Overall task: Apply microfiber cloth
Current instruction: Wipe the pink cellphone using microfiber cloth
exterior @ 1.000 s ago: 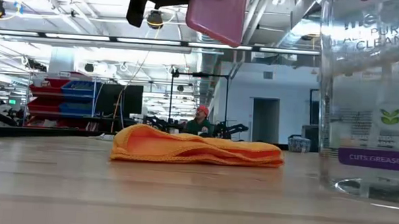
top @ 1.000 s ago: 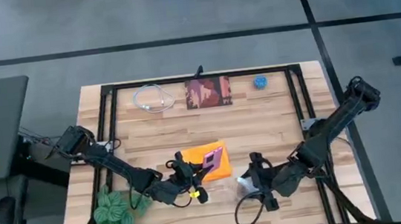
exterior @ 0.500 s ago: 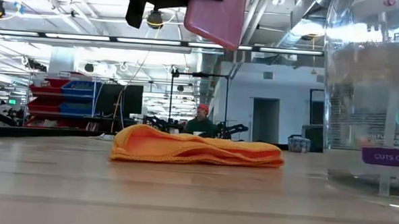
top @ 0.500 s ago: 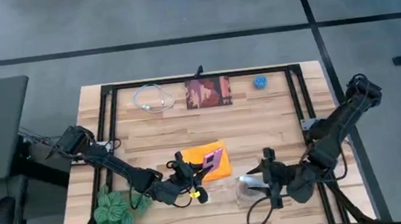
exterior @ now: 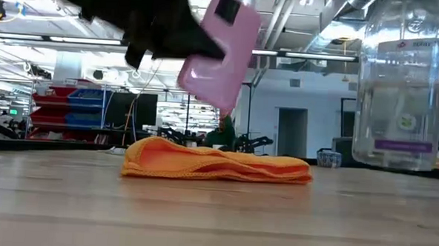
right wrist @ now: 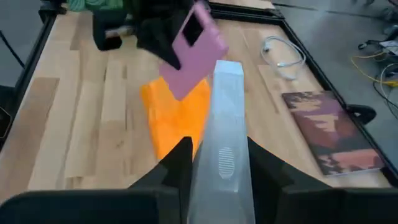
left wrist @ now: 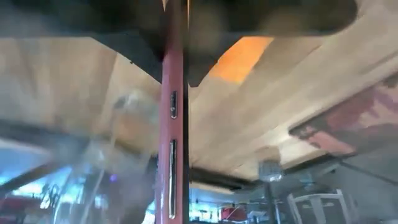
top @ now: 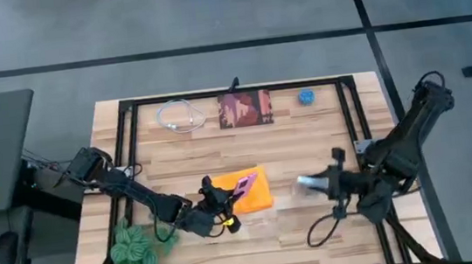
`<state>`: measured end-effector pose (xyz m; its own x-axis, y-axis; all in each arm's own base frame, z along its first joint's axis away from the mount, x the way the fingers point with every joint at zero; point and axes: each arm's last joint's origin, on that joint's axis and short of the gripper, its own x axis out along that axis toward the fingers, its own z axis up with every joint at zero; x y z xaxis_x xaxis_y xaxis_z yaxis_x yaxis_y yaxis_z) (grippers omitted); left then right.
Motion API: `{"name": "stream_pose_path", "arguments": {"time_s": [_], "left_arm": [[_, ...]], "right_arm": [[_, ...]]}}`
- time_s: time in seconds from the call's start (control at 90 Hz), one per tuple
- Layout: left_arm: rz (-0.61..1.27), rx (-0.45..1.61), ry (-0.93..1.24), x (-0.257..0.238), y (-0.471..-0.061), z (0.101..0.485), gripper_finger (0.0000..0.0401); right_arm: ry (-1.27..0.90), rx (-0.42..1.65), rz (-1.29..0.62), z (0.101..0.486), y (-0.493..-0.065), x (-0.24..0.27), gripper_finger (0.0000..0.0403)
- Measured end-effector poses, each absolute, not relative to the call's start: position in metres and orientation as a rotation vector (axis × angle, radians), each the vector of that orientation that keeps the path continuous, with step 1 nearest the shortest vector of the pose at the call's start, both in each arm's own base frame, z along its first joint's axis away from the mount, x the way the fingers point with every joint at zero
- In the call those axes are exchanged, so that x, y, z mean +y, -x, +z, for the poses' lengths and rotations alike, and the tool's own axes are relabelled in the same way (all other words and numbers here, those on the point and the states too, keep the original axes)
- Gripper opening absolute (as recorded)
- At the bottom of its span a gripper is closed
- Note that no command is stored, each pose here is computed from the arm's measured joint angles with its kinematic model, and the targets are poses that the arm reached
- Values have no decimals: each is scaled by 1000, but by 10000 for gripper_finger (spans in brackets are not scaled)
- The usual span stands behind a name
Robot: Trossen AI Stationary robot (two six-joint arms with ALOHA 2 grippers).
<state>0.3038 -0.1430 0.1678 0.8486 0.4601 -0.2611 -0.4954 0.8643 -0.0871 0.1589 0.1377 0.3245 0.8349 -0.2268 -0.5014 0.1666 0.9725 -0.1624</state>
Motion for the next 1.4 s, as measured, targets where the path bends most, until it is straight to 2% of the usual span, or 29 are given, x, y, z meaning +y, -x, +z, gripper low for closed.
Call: {"name": "stream_pose_path", "arguments": {"time_s": [0.167, 0.411, 0.678, 0.856, 1.033, 1.178, 1.3, 1.4], "left_arm": [[520, 247, 162, -126, -287, 142, 6], [502, 273, 172, -117, -273, 125, 5], [501, 257, 185, -121, -284, 107, 5], [504, 247, 173, -123, -287, 106, 5], [503, 247, 169, -123, -286, 107, 6], [515, 249, 198, -123, -285, 105, 7], [539, 257, 225, -122, -284, 103, 7], [554, 270, 237, -124, -281, 101, 6]], "right_arm": [[118, 557, -235, 330, -151, 122, 83], [166, 598, -263, 327, -150, 116, 86], [195, 619, -263, 324, -152, 119, 162], [234, 627, -217, 335, -150, 117, 188], [252, 593, -188, 365, -147, 114, 188], [237, 481, -122, 390, -153, 122, 181], [249, 389, 30, 395, -176, 146, 175], [261, 379, 159, 383, -211, 163, 168]]}}
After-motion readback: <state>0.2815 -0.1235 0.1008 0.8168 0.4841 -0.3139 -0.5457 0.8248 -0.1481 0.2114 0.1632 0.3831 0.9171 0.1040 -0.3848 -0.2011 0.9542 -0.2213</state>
